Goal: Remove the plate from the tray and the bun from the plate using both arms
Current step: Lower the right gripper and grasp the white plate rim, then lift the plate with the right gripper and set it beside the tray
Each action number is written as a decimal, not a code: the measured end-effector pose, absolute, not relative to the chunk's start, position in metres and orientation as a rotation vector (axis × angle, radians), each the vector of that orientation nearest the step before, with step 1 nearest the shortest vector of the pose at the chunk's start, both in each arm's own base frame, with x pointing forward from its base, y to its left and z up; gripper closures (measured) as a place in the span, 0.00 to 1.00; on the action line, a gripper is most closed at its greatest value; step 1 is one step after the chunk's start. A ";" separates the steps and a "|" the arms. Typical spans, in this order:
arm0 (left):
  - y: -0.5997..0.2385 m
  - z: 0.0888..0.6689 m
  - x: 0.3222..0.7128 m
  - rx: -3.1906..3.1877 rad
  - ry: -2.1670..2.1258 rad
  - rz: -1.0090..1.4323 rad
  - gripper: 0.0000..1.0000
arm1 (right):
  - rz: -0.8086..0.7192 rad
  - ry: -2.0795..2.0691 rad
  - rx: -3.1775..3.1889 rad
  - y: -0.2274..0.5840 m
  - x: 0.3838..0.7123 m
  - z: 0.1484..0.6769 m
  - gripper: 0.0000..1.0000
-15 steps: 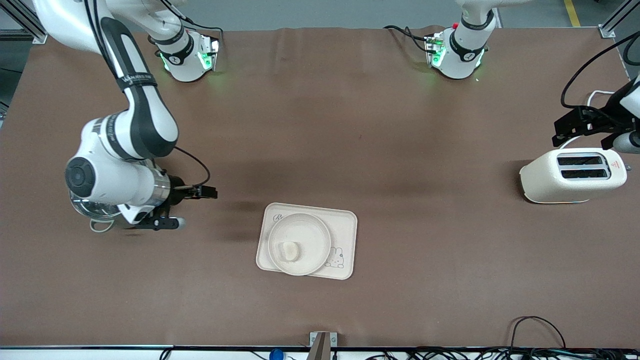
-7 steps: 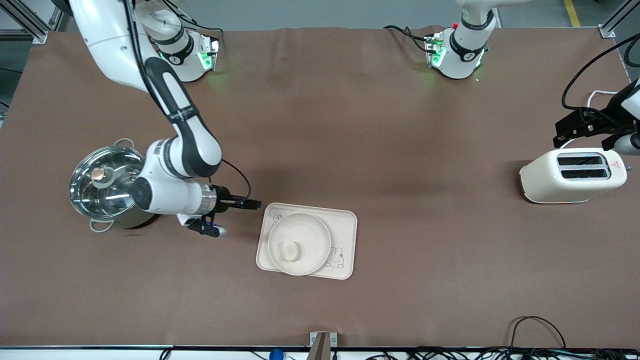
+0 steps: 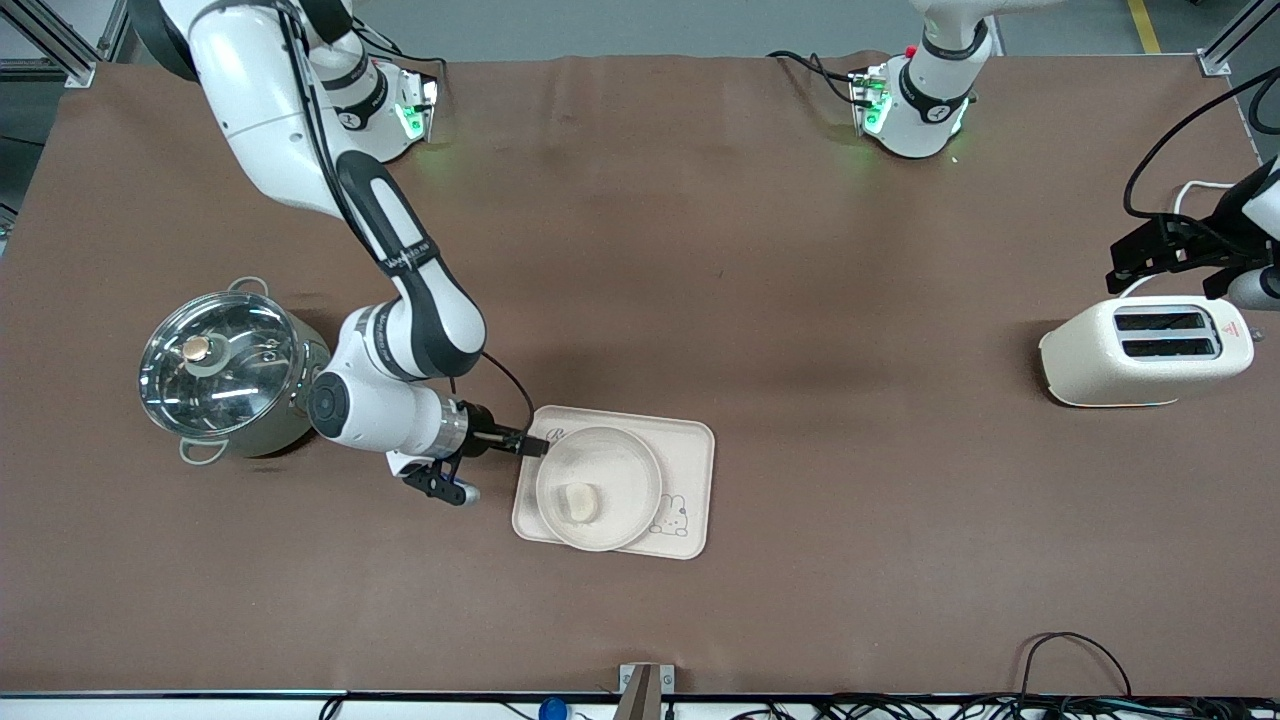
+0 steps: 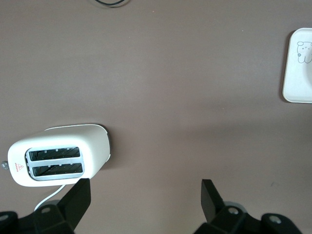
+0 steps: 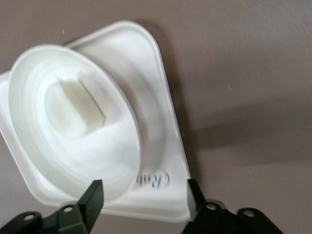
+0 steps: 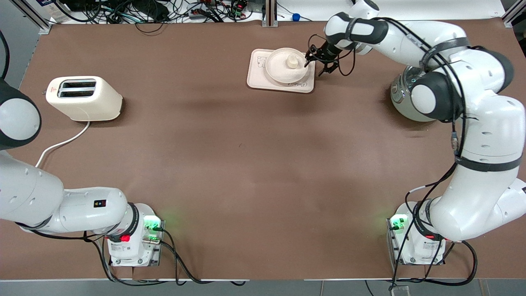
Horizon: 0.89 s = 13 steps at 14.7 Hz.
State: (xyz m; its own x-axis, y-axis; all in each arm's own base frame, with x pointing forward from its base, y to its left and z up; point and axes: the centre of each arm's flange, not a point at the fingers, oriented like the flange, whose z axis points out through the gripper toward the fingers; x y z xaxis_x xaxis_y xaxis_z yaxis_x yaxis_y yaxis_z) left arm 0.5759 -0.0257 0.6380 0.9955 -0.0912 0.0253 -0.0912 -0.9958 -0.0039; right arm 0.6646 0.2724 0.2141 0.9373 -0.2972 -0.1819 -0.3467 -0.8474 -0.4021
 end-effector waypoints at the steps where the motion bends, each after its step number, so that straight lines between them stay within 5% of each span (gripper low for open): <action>1: -0.026 0.638 0.576 -3.135 0.143 -0.040 0.00 | 0.128 0.470 -2.655 0.274 0.668 0.207 0.33; 10: -0.026 0.638 0.576 -3.135 0.144 -0.040 0.00 | 0.077 0.466 -2.649 0.285 0.690 0.178 0.48; 13: -0.026 0.638 0.576 -3.135 0.144 -0.040 0.00 | 0.073 0.462 -2.648 0.287 0.692 0.176 0.78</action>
